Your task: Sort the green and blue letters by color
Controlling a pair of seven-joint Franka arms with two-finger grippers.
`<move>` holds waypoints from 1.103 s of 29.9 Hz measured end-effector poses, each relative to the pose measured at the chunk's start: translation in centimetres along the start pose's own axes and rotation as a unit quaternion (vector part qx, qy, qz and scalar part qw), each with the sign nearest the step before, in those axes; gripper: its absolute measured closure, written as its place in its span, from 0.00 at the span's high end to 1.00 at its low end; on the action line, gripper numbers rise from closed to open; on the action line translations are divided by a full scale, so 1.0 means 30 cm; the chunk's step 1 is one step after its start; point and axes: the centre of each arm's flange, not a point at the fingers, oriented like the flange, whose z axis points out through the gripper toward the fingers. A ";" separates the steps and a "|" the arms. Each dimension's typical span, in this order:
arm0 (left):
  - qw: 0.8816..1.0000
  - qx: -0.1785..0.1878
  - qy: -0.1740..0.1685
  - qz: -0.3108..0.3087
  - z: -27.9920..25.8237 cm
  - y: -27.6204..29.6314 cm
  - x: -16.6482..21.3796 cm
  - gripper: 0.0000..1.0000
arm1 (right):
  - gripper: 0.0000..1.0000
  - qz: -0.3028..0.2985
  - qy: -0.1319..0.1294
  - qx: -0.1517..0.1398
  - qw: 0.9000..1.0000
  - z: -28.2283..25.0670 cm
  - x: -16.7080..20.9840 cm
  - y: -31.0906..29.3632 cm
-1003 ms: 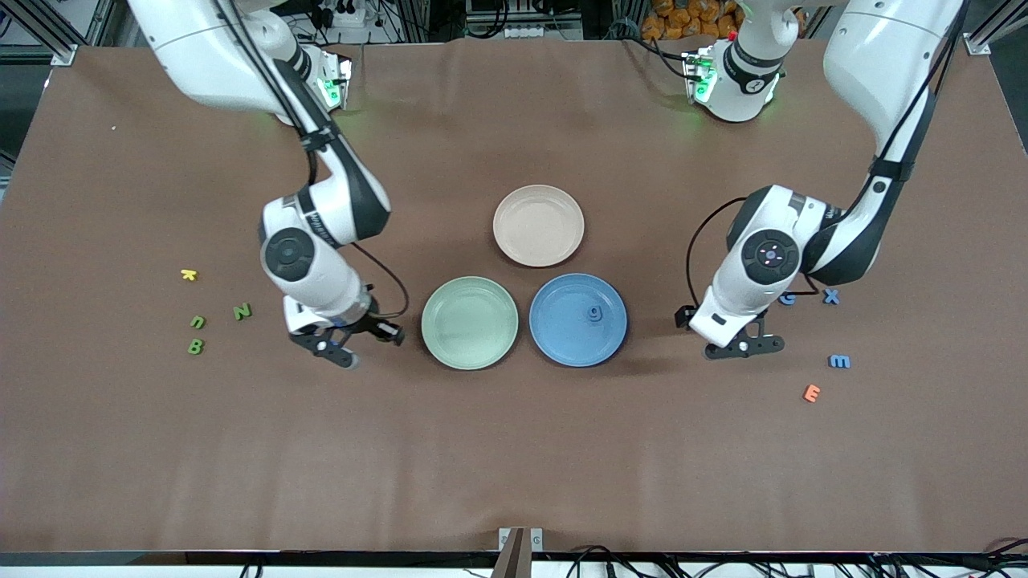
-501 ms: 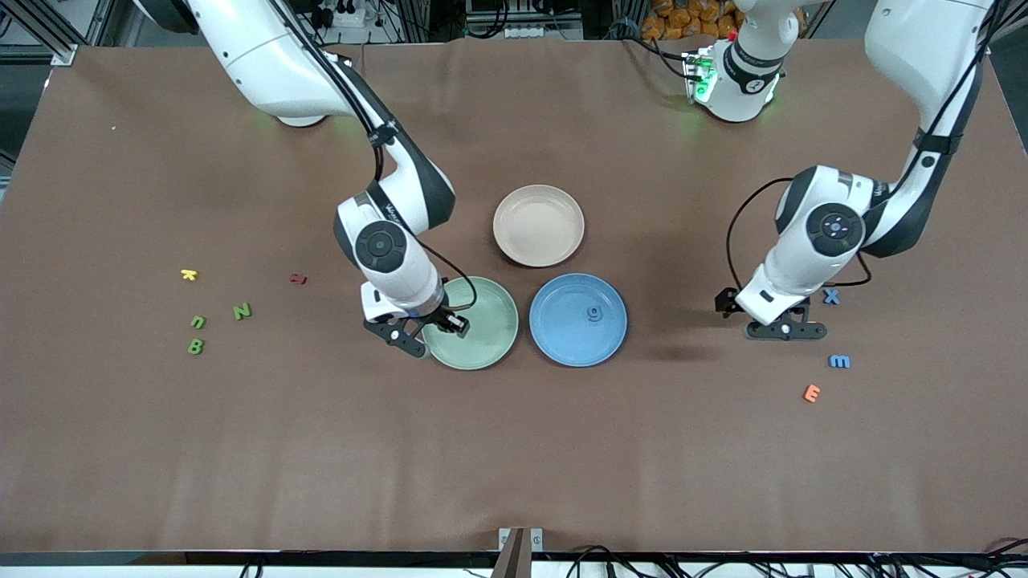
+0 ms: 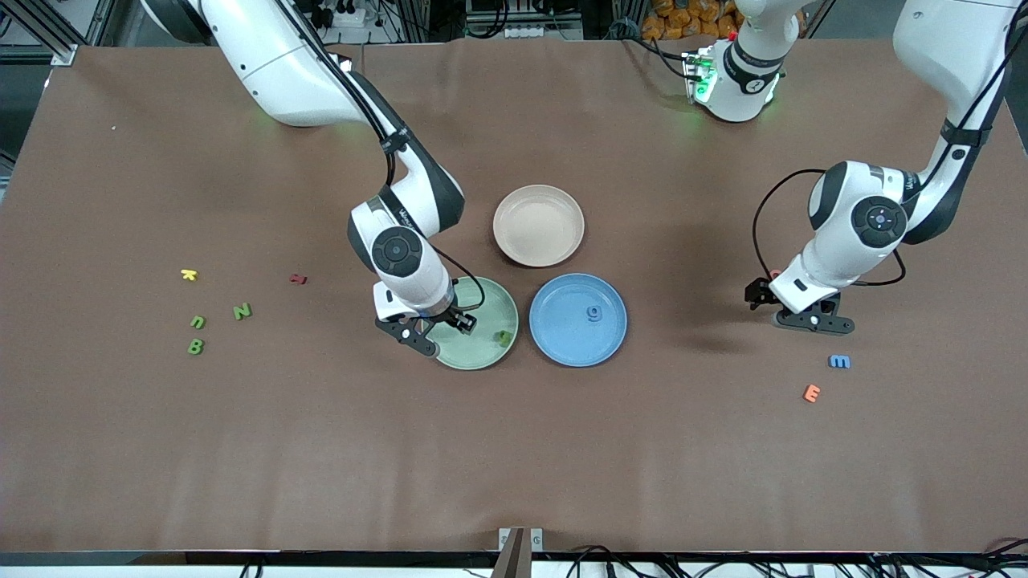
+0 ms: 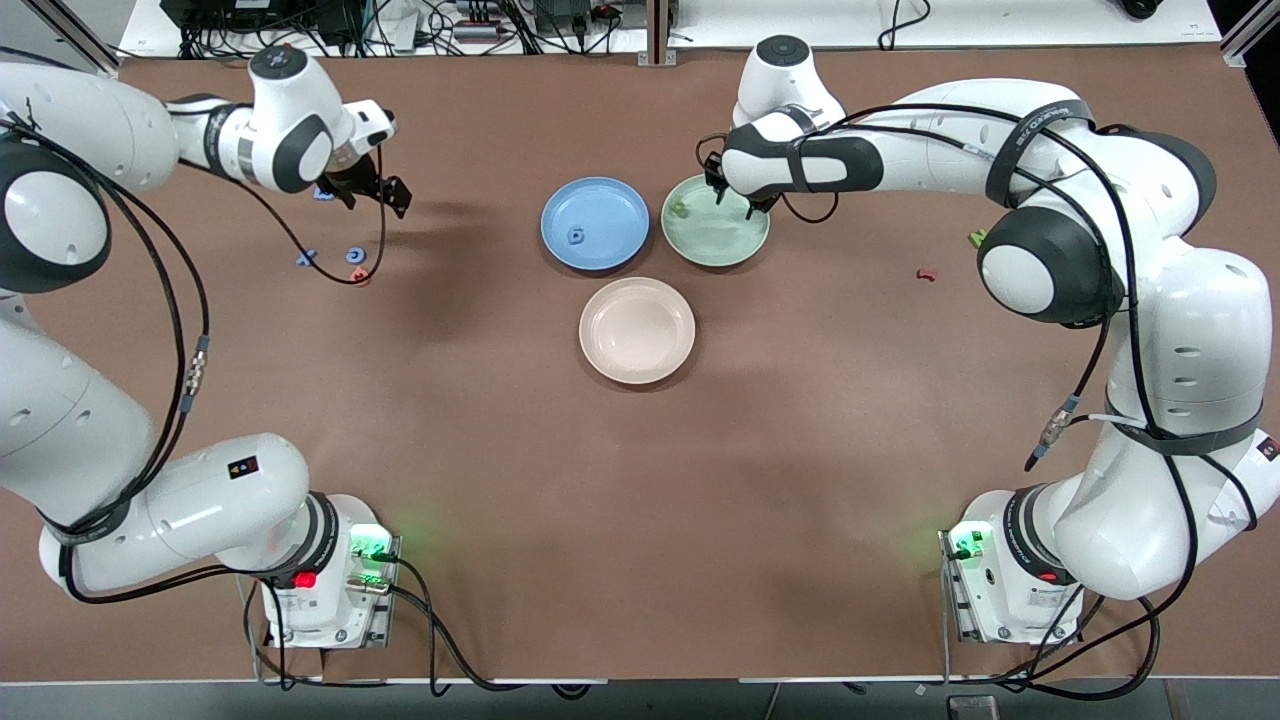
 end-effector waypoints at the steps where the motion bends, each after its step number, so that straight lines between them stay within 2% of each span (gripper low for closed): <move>1: 1.000 0.001 0.001 0.004 0.009 -0.011 -0.010 1.00 | 0.72 0.000 0.001 0.002 1.000 -0.005 0.003 -0.003; 5: 1.000 0.008 -0.002 0.014 0.043 -0.055 -0.053 1.00 | 0.91 0.004 0.006 0.007 1.000 -0.026 0.025 -0.008; 8: 1.000 0.012 -0.006 0.017 0.061 -0.080 -0.076 1.00 | 1.00 0.007 0.010 0.008 1.000 -0.036 0.056 0.001; 17: 1.000 0.005 -0.019 0.017 0.103 -0.085 -0.103 1.00 | 1.00 -0.019 0.028 -0.012 0.999 -0.044 0.252 0.121; 25: 1.000 -0.003 -0.030 0.008 0.145 -0.110 -0.123 1.00 | 1.00 -0.048 0.029 -0.019 0.998 -0.074 0.476 0.288; 33: 0.999 -0.008 -0.037 0.006 0.171 -0.110 -0.132 1.00 | 1.00 -0.092 0.023 -0.029 0.995 -0.121 0.623 0.473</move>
